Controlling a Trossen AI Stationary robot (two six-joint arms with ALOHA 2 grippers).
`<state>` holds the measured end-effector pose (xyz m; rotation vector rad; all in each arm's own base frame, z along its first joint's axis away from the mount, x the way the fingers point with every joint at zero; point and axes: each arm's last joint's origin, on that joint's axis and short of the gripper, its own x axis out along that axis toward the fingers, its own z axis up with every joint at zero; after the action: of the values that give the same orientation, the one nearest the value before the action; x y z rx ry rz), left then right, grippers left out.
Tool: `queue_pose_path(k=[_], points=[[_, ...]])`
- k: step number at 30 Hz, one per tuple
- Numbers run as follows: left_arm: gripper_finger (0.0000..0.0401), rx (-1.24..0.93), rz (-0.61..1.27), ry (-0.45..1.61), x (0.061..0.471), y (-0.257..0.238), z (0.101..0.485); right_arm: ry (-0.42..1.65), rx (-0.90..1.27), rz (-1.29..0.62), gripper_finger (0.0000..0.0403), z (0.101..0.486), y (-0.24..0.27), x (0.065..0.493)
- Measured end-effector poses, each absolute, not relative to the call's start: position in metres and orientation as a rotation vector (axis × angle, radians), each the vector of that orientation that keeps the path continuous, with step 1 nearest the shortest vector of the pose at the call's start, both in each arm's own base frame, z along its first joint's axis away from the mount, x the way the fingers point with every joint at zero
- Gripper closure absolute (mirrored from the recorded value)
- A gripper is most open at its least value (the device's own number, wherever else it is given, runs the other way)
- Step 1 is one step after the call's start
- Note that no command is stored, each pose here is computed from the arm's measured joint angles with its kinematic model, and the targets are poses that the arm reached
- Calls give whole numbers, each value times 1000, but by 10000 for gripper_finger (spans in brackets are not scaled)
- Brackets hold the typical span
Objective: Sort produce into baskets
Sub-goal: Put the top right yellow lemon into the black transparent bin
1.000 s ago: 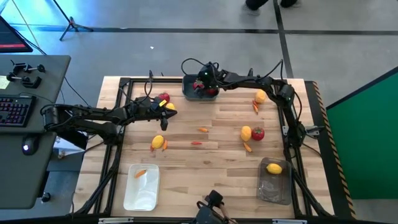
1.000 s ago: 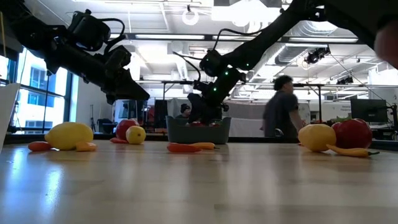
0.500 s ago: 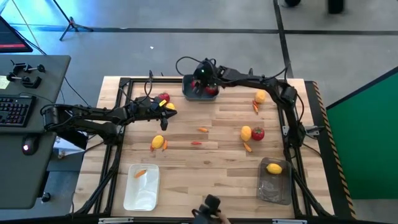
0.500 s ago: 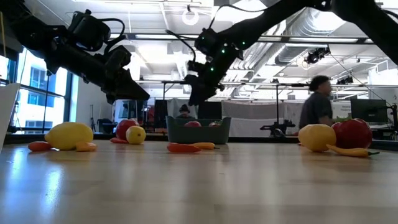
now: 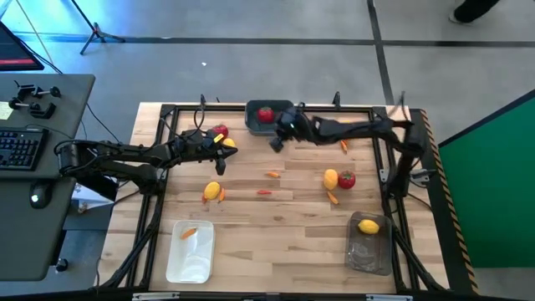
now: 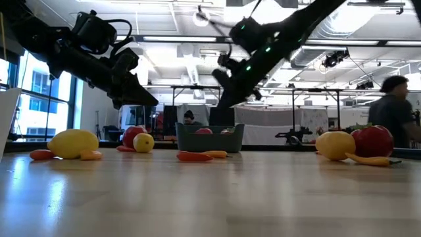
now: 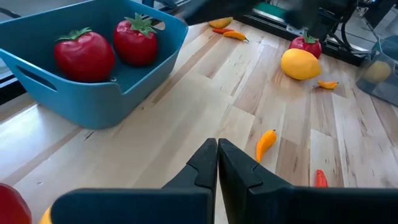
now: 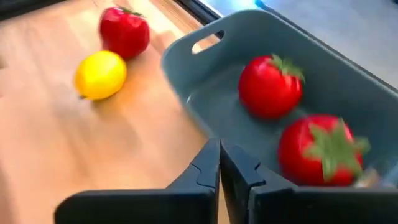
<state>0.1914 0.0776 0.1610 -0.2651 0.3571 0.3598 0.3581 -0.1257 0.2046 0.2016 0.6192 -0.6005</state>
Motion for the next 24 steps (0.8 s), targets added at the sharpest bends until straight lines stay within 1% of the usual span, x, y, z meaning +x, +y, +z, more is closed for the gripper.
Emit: queue_pose_path(k=[8, 13, 17, 21, 24], points=[[400, -259, 376, 351, 191, 80, 162, 695, 338, -698, 402, 220, -57, 303], [400, -258, 376, 350, 191, 80, 162, 819, 477, -726, 402, 230, -26, 272], [401, -258, 376, 352, 191, 80, 162, 960, 598, -701, 397, 230, -16, 255], [401, -258, 376, 351, 191, 80, 162, 1085, 602, -763, 372, 222, -19, 246], [401, -258, 376, 351, 191, 80, 162, 1142, 568, -854, 333, 217, -32, 241]])
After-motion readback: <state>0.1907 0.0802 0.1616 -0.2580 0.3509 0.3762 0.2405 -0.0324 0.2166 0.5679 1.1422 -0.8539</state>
